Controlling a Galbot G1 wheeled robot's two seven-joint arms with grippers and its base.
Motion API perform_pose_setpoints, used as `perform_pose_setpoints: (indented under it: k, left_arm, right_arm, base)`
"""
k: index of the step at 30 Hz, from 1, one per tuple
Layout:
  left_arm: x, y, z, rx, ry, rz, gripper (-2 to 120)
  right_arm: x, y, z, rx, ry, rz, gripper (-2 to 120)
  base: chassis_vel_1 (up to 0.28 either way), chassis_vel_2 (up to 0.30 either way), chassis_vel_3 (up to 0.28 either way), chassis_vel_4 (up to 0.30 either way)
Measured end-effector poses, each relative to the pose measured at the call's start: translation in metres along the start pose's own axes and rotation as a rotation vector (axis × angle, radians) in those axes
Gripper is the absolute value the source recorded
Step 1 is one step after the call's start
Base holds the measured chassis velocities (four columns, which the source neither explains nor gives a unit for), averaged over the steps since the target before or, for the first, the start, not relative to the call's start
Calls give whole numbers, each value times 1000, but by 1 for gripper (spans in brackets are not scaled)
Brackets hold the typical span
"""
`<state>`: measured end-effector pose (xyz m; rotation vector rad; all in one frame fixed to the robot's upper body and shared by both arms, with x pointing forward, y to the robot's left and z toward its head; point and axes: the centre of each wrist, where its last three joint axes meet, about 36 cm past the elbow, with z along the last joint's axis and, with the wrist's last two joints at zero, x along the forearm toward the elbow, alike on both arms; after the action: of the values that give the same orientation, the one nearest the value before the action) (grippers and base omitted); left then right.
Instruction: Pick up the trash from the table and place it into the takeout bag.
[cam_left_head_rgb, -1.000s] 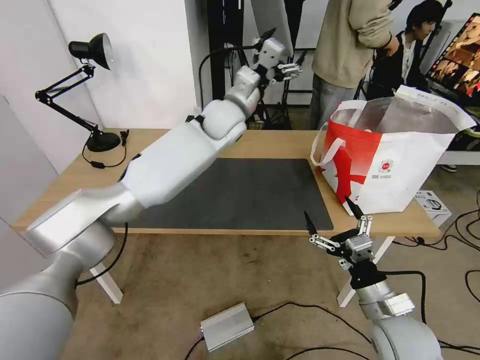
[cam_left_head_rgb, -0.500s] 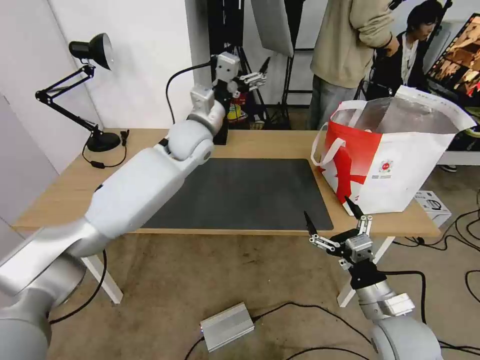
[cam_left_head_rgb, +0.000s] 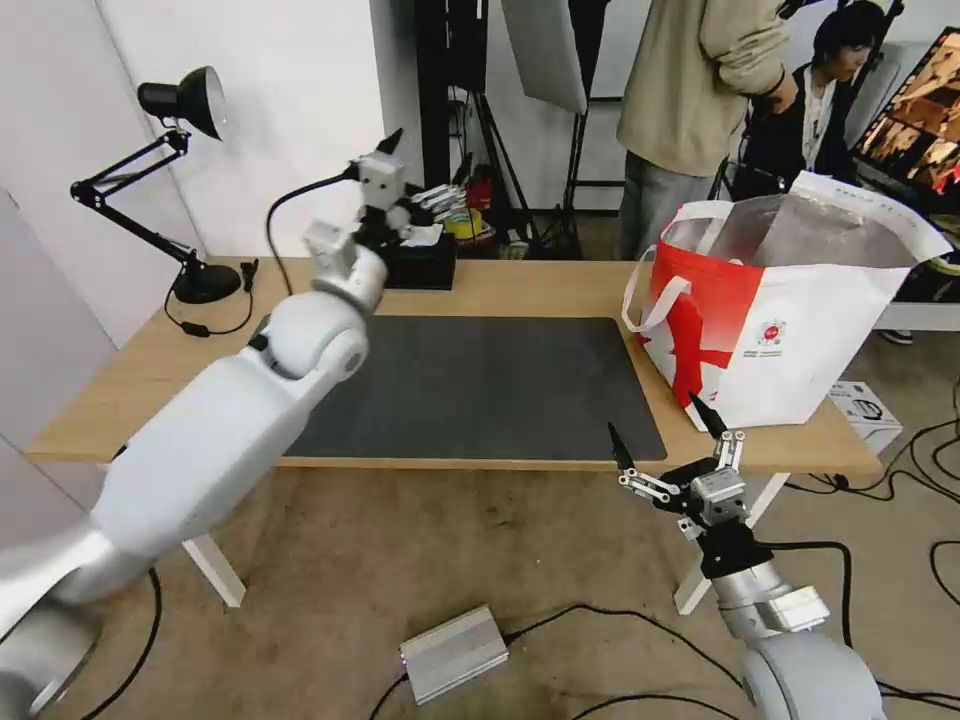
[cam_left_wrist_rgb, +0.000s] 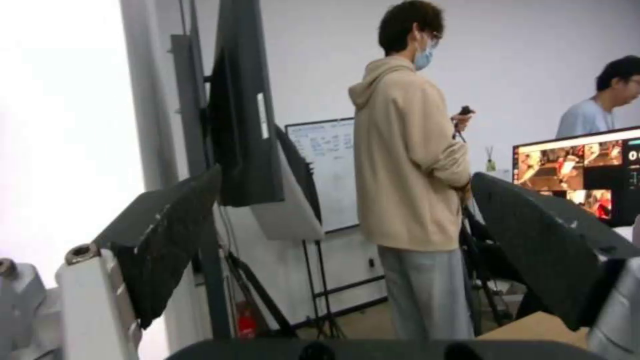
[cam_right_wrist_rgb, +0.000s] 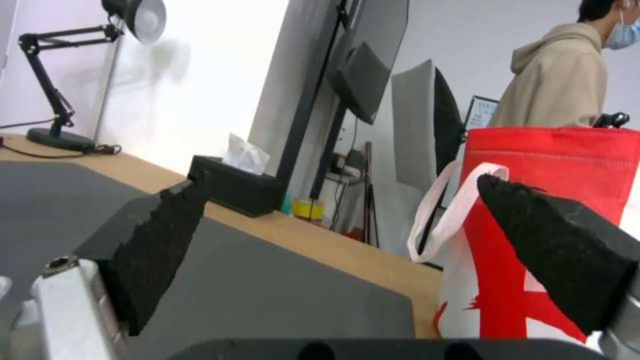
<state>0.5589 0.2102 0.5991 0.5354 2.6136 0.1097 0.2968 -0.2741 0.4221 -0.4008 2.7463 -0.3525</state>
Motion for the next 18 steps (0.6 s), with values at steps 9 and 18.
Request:
perform_pose_setpoints:
  k: [9, 18]
  left_arm:
    - [36, 11, -8, -8, -9, -51, 100]
    - [96, 14, -11, -18, 13, -64, 100]
  right_arm:
    - [0, 0, 0, 0, 0, 0, 100]
    - [0, 0, 0, 0, 0, 0, 100]
  base:
    - [0, 0, 0, 0]
    - [0, 0, 0, 0]
